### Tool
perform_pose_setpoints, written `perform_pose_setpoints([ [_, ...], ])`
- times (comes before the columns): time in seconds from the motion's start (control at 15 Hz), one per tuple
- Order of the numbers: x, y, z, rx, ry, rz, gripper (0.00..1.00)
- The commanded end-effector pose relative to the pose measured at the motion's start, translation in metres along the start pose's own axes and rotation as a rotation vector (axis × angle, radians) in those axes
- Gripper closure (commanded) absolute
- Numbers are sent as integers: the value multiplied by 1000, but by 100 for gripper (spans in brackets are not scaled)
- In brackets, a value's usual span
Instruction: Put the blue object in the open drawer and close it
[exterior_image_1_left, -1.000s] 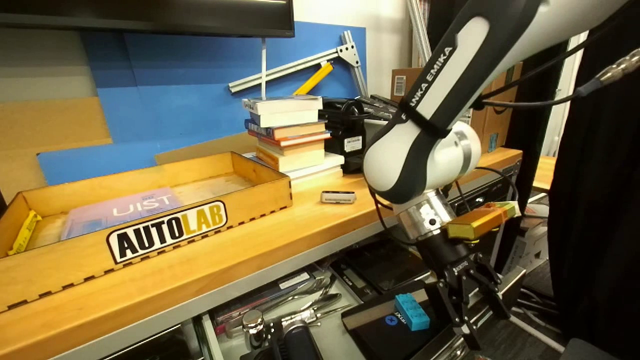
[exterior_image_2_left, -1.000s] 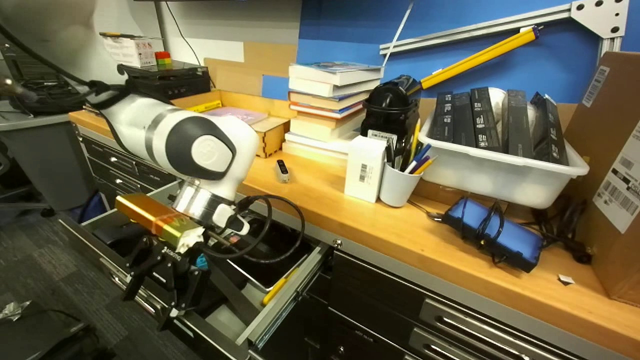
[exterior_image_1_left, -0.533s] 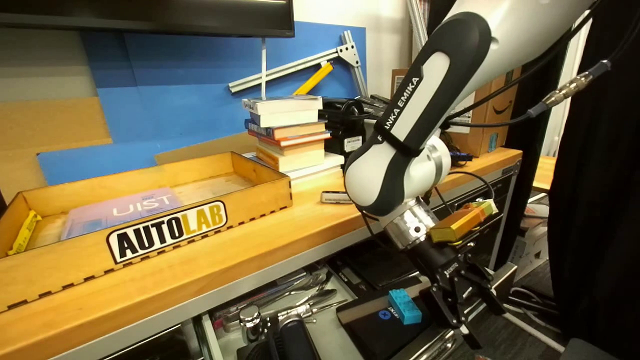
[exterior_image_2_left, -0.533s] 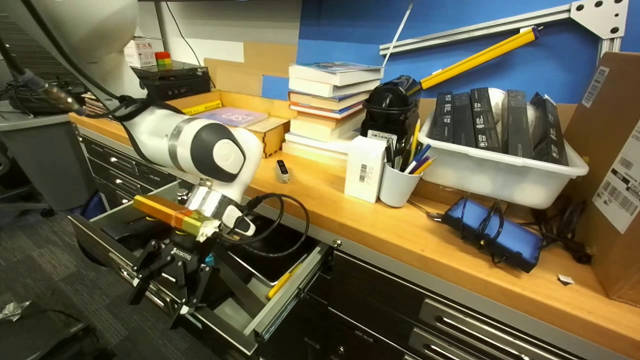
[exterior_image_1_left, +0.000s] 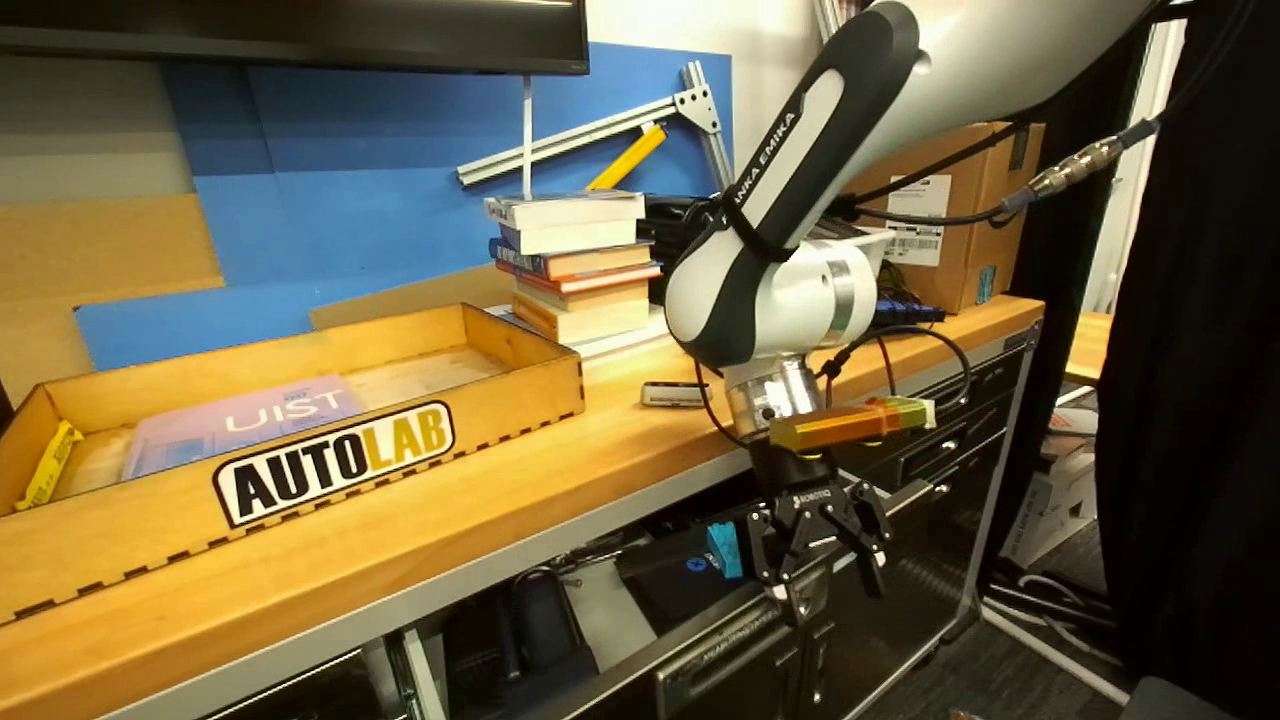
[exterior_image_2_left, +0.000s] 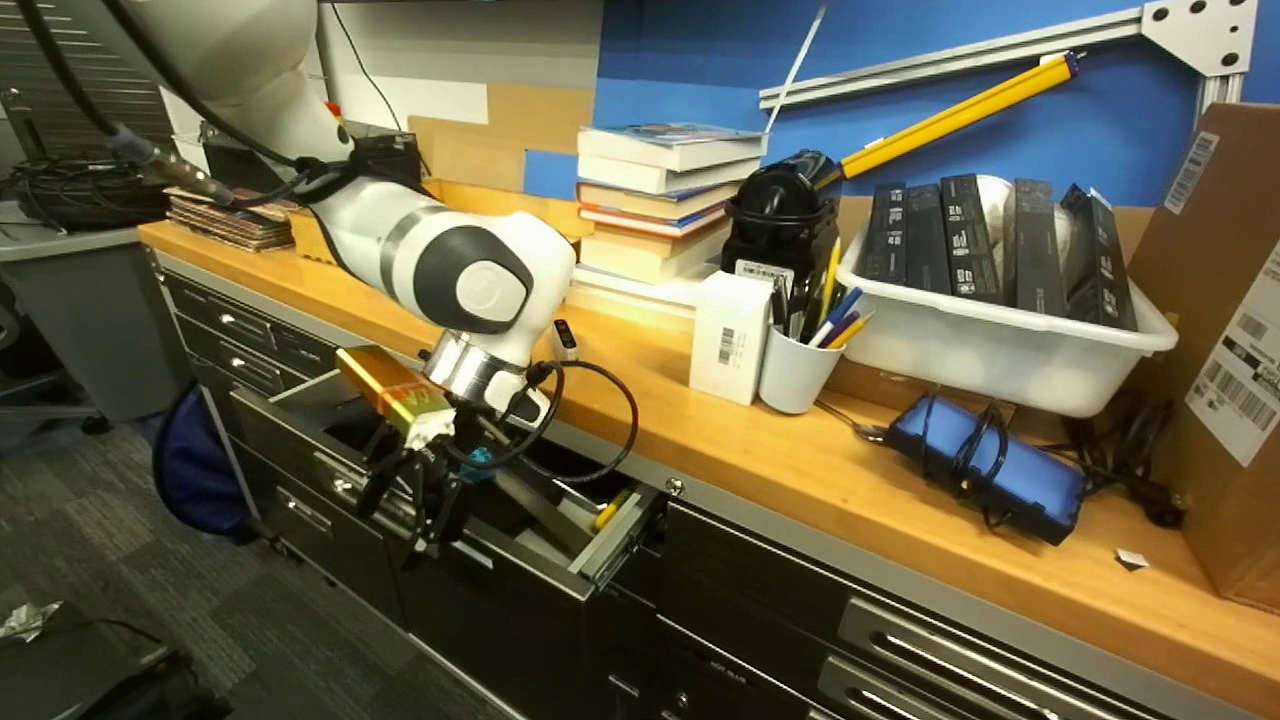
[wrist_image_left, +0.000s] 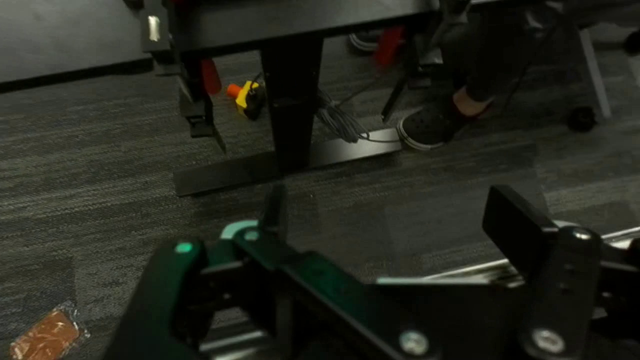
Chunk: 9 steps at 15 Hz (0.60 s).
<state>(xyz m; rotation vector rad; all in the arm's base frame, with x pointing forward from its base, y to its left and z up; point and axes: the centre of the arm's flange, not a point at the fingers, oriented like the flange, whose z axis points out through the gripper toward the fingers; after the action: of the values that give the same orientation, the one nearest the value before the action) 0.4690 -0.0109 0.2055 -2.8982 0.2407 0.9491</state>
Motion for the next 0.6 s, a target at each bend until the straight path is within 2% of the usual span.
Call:
perform_pose_setpoints([
  [0.0,15,-11,-5,103,126,118,0],
  [0.53,-8,-20,-15,310,383,355,0],
])
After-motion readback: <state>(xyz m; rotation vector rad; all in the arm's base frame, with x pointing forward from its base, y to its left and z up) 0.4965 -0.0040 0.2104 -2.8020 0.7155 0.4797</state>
